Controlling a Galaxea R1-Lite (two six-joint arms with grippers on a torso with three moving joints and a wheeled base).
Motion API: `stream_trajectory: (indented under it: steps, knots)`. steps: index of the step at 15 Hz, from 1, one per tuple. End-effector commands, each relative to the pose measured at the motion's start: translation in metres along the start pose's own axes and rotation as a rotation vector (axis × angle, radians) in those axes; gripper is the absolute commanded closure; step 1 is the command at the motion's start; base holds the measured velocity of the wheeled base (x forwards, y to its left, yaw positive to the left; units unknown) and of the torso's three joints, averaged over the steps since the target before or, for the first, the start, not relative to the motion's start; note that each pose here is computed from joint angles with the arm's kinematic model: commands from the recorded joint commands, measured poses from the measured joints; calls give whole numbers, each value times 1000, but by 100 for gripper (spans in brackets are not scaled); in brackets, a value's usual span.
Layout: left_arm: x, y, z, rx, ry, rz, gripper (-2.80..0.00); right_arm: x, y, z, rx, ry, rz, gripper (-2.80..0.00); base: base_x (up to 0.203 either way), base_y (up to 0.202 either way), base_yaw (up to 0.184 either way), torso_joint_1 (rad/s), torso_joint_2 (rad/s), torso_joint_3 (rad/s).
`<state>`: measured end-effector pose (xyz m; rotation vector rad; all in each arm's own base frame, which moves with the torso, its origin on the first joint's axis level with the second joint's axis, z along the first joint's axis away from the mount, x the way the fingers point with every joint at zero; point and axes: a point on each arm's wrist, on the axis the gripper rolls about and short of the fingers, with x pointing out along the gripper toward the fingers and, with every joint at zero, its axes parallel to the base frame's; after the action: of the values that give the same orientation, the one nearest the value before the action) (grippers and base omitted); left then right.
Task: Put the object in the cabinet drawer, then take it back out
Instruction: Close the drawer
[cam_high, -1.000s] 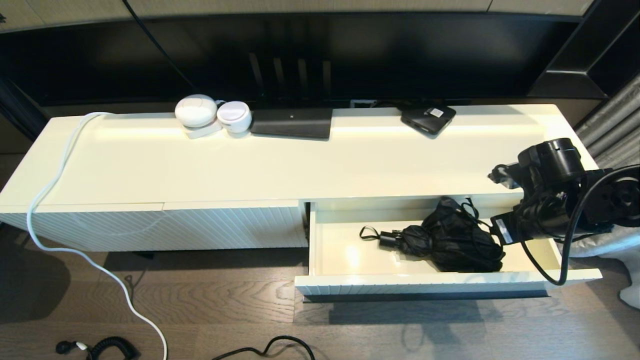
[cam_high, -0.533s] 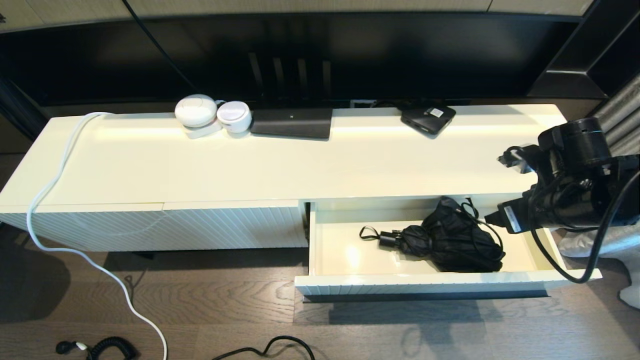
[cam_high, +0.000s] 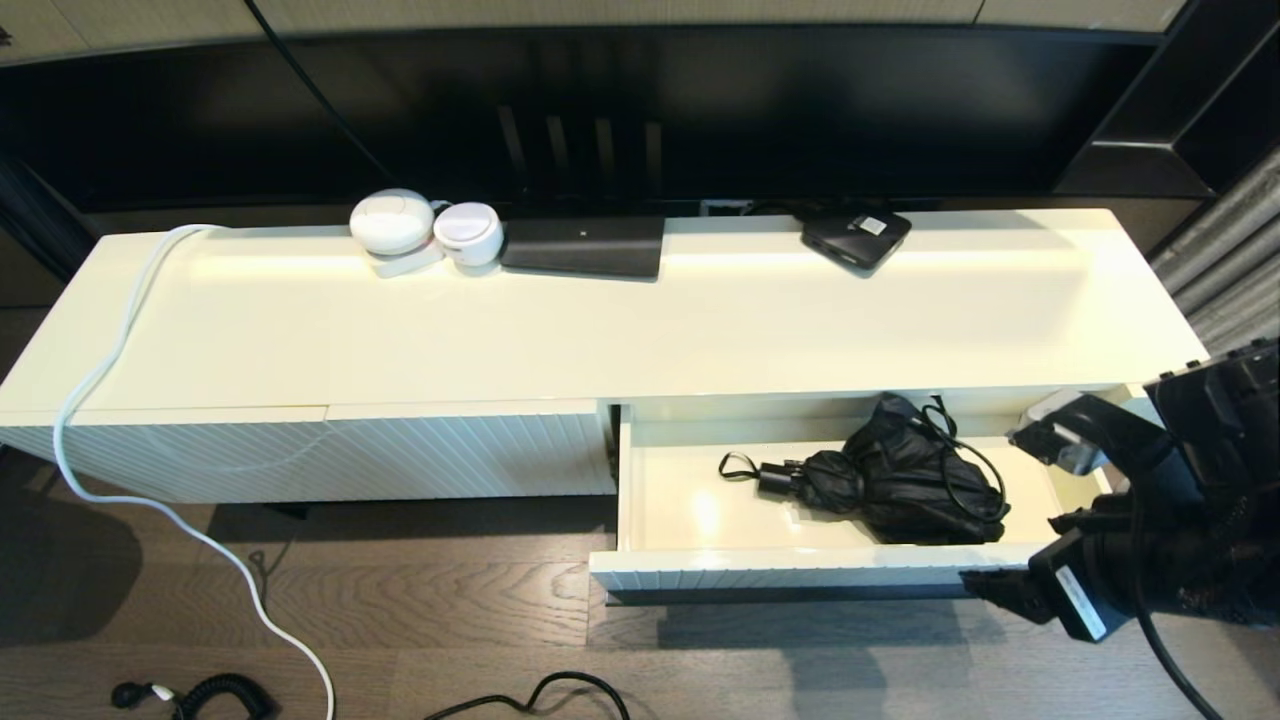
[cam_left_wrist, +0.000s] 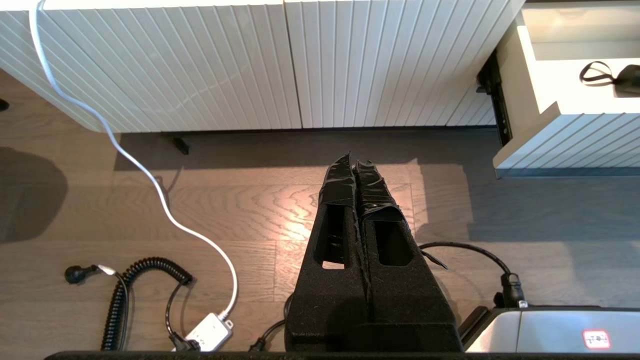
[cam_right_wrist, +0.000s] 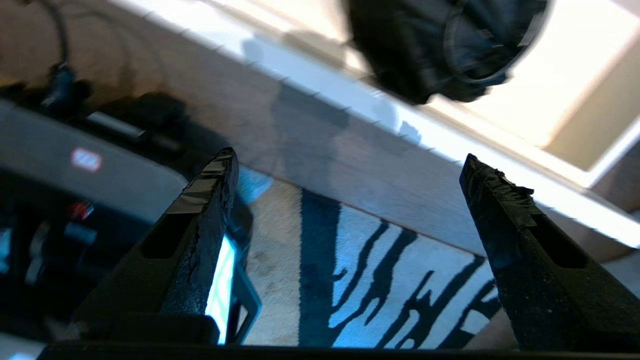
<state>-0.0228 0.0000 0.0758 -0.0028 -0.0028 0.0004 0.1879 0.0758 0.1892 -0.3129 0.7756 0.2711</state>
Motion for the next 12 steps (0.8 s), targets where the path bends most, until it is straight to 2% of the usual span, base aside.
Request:
stream_trajectory:
  steps: [1,2,7,9,12]
  knots:
    - [0,0,0,0,0,0,0,-11,5,-17,-19,-4,33,-280,0,0,0,0,0,0]
    - [0,0,0,0,1,0,0,-10,8,-28,-28,23,55,0,0,0,0,0,0,0]
    - [0,0,0,0,0,0,0,2,16,-64,-18,149,157,0,0,0,0,0,0,0]
    - [0,0,0,0,1,0,0,5,17,-68,-5,172,182,0,0,0,0,0,0,0]
    - [0,0,0,0,1,0,0,10,19,-72,56,211,215,0,0,0,0,0,0,0]
